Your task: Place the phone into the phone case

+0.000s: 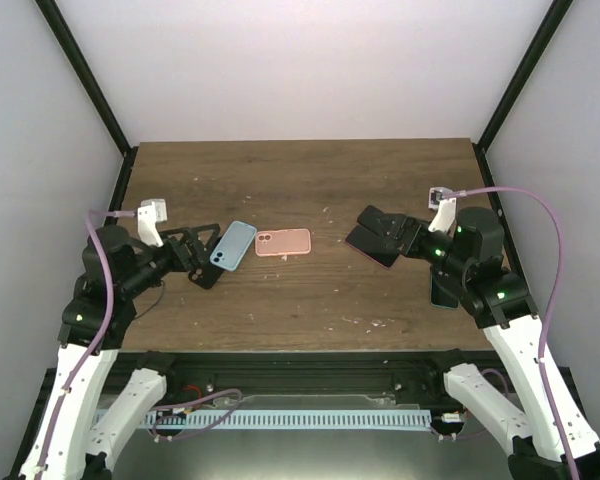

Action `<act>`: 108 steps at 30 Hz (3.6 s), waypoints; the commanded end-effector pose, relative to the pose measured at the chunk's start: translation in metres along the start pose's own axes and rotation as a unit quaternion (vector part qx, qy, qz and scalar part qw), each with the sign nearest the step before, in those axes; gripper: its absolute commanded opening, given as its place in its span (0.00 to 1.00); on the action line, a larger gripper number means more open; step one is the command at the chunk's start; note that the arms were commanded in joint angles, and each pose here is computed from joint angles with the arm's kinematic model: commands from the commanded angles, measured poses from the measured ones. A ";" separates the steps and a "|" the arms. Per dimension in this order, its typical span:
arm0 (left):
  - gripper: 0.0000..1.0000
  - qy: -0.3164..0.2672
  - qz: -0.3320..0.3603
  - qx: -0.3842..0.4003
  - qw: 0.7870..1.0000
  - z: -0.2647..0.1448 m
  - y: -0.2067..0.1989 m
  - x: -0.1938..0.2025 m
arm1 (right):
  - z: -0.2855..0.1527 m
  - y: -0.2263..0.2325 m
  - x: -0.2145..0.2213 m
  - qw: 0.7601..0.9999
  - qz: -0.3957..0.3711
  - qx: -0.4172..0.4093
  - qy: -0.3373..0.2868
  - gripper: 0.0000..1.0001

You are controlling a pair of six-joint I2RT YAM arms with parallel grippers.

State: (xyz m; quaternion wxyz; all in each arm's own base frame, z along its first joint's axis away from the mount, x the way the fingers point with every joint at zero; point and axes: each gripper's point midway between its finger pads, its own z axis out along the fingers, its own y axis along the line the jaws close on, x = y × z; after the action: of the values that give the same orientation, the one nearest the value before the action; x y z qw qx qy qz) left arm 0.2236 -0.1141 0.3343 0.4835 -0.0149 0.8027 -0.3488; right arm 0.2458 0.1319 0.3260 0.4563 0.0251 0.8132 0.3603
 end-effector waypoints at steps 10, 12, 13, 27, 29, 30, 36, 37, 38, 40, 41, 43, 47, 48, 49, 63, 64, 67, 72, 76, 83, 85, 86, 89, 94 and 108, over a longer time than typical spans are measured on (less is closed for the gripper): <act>1.00 -0.012 -0.034 -0.070 0.997 0.010 0.032 0.001 | -0.003 0.005 -0.003 1.000 -0.002 -0.015 -0.008 1.00; 0.96 -0.006 -0.063 -0.106 0.992 0.020 0.051 0.009 | -0.001 0.005 -0.001 1.000 0.002 -0.019 -0.005 1.00; 0.91 0.000 -0.078 -0.130 0.988 0.025 0.063 0.014 | 0.000 0.005 0.000 1.000 0.004 -0.022 -0.004 1.00; 0.39 0.051 -0.266 -0.337 0.902 0.098 0.189 0.098 | 0.004 0.009 0.010 0.999 0.019 -0.048 0.009 1.00; 0.38 0.053 -0.281 -0.330 0.900 0.110 0.195 0.106 | 0.004 0.008 0.010 0.999 0.020 -0.048 0.009 1.00; 0.38 0.058 -0.289 -0.323 0.899 0.116 0.196 0.111 | 0.004 0.008 0.010 0.999 0.020 -0.048 0.009 1.00; 0.35 0.094 -0.320 -0.324 0.885 0.136 0.207 0.140 | 0.005 0.008 0.009 0.999 0.018 -0.047 0.006 1.00; 0.35 0.096 -0.322 -0.327 0.883 0.138 0.210 0.143 | 0.005 0.008 0.009 0.999 0.018 -0.048 0.007 1.00; 0.34 0.098 -0.323 -0.328 0.882 0.140 0.212 0.145 | 0.006 0.008 0.009 0.999 0.018 -0.048 0.007 1.00; 0.33 0.102 -0.323 -0.329 0.881 0.144 0.215 0.148 | 0.006 0.008 0.010 0.999 0.019 -0.048 0.009 1.00; 0.33 0.103 -0.322 -0.329 0.882 0.146 0.216 0.149 | 0.006 0.008 0.010 0.999 0.020 -0.048 0.010 1.00; 0.33 0.105 -0.320 -0.333 0.881 0.149 0.220 0.152 | 0.007 0.007 0.010 0.999 0.020 -0.046 0.011 1.00; 0.32 0.124 -0.323 -0.358 0.867 0.149 0.230 0.167 | 0.007 0.007 0.009 0.999 0.020 -0.044 0.010 1.00; 0.31 0.127 -0.325 -0.358 0.866 0.150 0.231 0.169 | 0.007 0.007 0.008 0.999 0.020 -0.044 0.010 1.00; 0.29 0.128 -0.326 -0.358 0.866 0.152 0.232 0.171 | 0.007 0.007 0.008 0.999 0.020 -0.044 0.009 1.00; 0.00 0.108 -0.257 -0.367 0.887 0.134 0.219 0.130 | 0.014 0.000 0.013 0.999 0.022 -0.029 0.027 1.00; 0.00 0.102 -0.248 -0.374 0.888 0.129 0.218 0.124 | 0.014 0.000 0.013 0.999 0.023 -0.029 0.029 1.00; 0.00 0.082 -0.217 -0.383 0.894 0.115 0.212 0.103 | 0.017 -0.003 0.014 0.999 0.019 -0.025 0.031 1.00; 0.00 0.105 -0.132 -0.281 0.945 0.119 0.169 0.081 | 0.030 -0.017 0.009 1.000 0.020 0.005 0.020 1.00; 0.00 0.174 -0.075 -0.134 0.973 0.125 0.115 0.091 | 0.048 -0.031 0.006 0.999 0.009 0.027 0.016 1.00; 0.00 0.277 -0.015 -0.053 0.959 0.121 0.072 0.136 | 0.089 -0.074 0.001 0.992 -0.029 0.113 0.039 1.00; 0.00 0.296 -0.007 -0.040 0.954 0.122 0.066 0.150 | 0.103 -0.091 0.006 0.988 -0.039 0.137 0.062 1.00; 0.00 0.306 -0.005 -0.034 0.951 0.123 0.063 0.157 | 0.110 -0.102 0.011 0.984 -0.040 0.153 0.079 1.00; 0.00 0.345 0.013 -0.028 0.938 0.125 0.058 0.181 | 0.126 -0.145 0.029 0.972 -0.021 0.199 0.124 1.00; 0.00 0.409 0.039 -0.026 0.911 0.131 0.056 0.220 | 0.135 -0.192 0.047 0.966 0.042 0.205 0.151 1.00; 0.13 0.474 0.061 -0.049 0.877 0.149 0.063 0.261 | 0.149 -0.245 0.088 0.944 0.091 0.256 0.189 1.00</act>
State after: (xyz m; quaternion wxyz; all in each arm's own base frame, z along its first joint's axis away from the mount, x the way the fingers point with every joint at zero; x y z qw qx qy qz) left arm 0.2165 -0.2365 0.0542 0.0614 0.1683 0.9530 -0.2444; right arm 0.3766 0.0687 0.0729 0.2383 0.1363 0.9458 0.1736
